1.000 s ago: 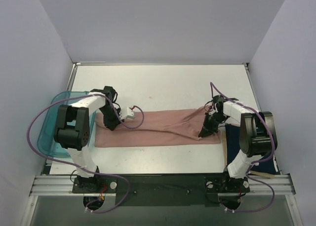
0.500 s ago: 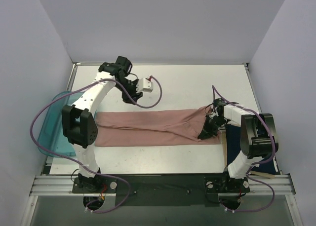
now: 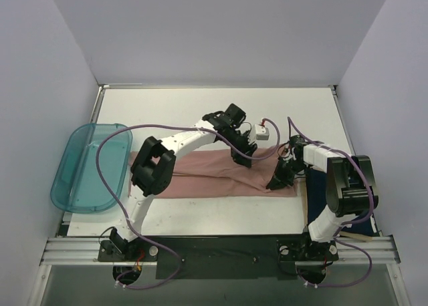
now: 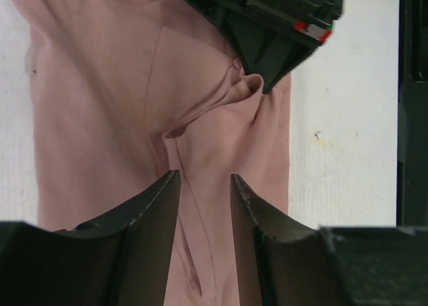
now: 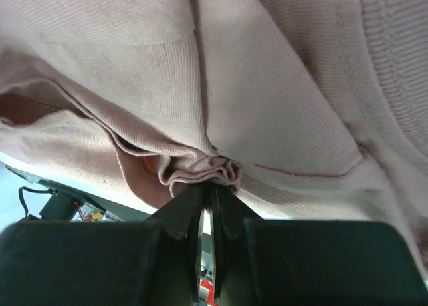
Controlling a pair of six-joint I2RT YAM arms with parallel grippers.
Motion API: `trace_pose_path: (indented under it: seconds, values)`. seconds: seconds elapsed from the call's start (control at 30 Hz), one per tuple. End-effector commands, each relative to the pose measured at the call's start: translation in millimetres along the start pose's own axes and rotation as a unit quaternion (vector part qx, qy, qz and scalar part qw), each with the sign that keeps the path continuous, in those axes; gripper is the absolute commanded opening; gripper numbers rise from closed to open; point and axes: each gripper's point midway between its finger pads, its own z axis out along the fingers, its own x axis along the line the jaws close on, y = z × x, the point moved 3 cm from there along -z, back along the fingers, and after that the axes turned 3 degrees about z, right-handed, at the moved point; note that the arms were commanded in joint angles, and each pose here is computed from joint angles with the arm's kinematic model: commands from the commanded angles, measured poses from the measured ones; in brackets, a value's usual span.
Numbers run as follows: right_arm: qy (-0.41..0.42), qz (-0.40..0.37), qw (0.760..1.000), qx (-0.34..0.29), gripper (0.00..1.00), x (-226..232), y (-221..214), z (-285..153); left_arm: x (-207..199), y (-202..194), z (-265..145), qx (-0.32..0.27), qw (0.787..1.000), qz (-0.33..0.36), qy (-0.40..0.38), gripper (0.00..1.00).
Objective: Fold and stack the t-shirts
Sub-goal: Fold the other side of the tshirt into a rectangle
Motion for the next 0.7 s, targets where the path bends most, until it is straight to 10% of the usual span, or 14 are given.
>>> trace_pose_path:
  seconds: [0.0,0.67]
  values:
    - [-0.031,0.000,0.999,0.006,0.00,-17,-13,7,13,18,16,-0.043,0.999,-0.013,-0.001,0.46]
    - [-0.029,-0.003,0.999,-0.017,0.00,-17,-15,-10,9,-11,58,0.010,1.000,0.018,-0.018,0.38]
